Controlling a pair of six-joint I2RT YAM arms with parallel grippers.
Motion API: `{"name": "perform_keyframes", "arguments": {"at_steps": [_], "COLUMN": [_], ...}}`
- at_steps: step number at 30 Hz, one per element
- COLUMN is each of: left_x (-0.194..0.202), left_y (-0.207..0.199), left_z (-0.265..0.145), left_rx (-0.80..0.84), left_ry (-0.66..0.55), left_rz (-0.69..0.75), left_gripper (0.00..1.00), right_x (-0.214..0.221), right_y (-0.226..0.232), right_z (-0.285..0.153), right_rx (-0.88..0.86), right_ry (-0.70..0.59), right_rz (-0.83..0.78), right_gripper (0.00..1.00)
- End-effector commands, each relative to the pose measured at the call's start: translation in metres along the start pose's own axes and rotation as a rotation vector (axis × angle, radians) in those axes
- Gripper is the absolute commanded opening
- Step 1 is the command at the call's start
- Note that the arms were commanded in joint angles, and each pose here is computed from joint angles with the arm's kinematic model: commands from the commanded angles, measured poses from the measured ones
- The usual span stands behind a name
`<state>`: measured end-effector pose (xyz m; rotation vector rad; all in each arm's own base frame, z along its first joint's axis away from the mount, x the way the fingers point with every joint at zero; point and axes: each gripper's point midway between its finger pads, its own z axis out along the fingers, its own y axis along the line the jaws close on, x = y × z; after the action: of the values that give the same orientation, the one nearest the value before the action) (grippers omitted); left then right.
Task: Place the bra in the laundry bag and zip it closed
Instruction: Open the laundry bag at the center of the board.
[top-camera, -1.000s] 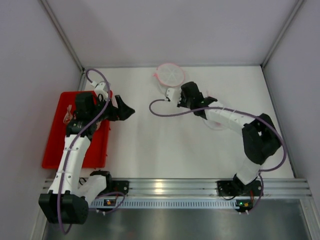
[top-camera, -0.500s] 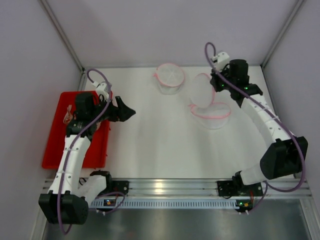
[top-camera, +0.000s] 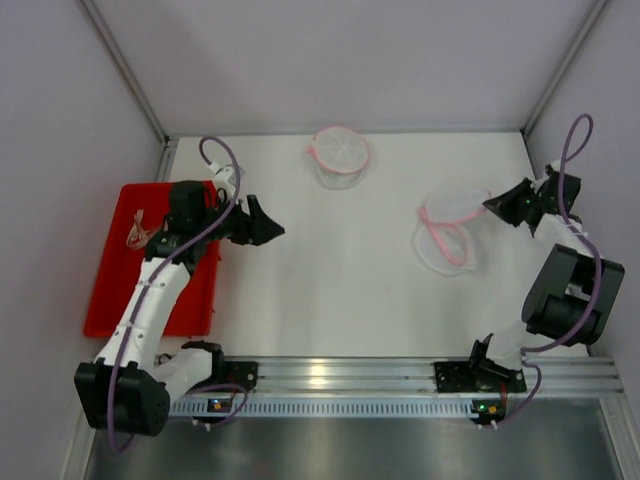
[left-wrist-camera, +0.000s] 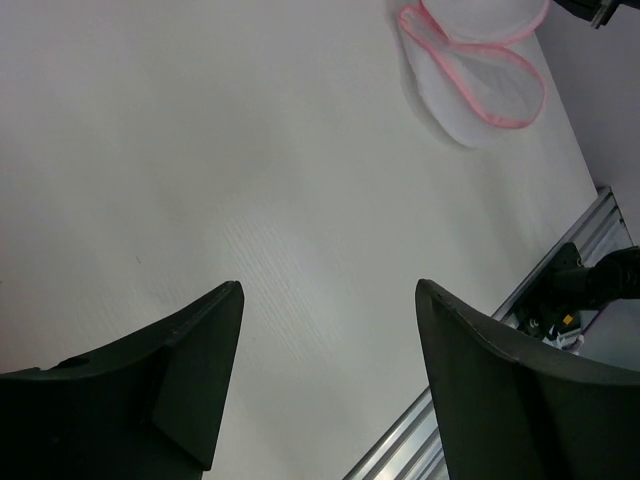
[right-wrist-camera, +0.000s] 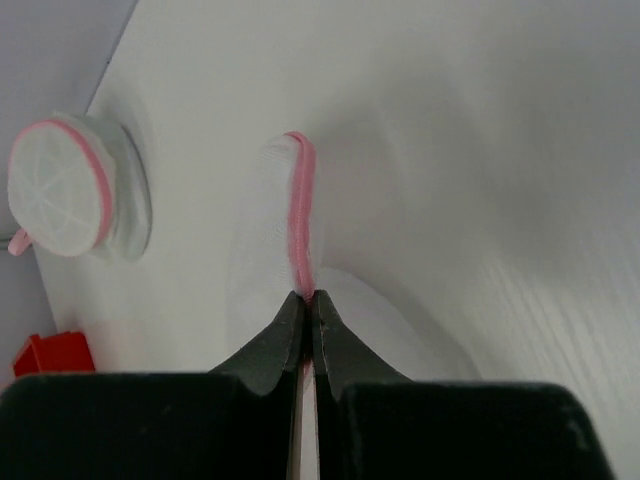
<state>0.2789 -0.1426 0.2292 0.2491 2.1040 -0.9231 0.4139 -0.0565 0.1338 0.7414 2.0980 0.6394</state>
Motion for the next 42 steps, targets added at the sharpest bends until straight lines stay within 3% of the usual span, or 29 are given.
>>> {"name": "perform_keyframes", "arguments": {"at_steps": [1,5,6,10,17,22,23,32,42], "left_x": [-0.004,0.016,0.020,0.033,0.033,0.086,0.076,0.111,0.134], "left_y": [-0.015,-0.042,-0.046,-0.089,-0.160,-0.186,-0.199,-0.200,-0.191], "left_z": [0.012,0.035,0.043,0.070,0.122,0.184,0.193,0.287,0.296], "left_rx": [0.048,0.127,0.144,0.281,0.404,0.351,0.371,0.288,0.234], "left_ry": [-0.001,0.071,0.088,0.128,0.037,0.190,0.178,0.237,0.262], "left_rz": [0.069,0.042,0.034,-0.031,-0.229,-0.360,-0.359,-0.578,-0.661], "left_gripper": [0.74,0.65,0.59,0.48,0.53,0.58,0.58,0.46,0.49], "right_x": [-0.004,0.030,0.036,0.073,0.105,0.114,0.112,0.112,0.103], "right_y": [0.015,-0.005,-0.007,-0.011,-0.016,-0.016,-0.014,-0.020,-0.024], "right_z": [-0.014,-0.016,-0.017,-0.022,-0.029,-0.029,-0.030,-0.030,-0.019], "right_rx": [-0.082,-0.057,-0.057,-0.066,-0.056,-0.039,-0.051,-0.017,-0.003], "right_ry": [-0.055,0.000,0.008,0.065,0.067,0.052,0.039,0.028,0.026], "right_rz": [0.103,0.200,0.220,0.339,0.458,0.526,0.524,0.540,0.556], "right_gripper": [0.00,0.00,0.00,0.00,0.00,0.00,0.00,0.00,0.00]}}
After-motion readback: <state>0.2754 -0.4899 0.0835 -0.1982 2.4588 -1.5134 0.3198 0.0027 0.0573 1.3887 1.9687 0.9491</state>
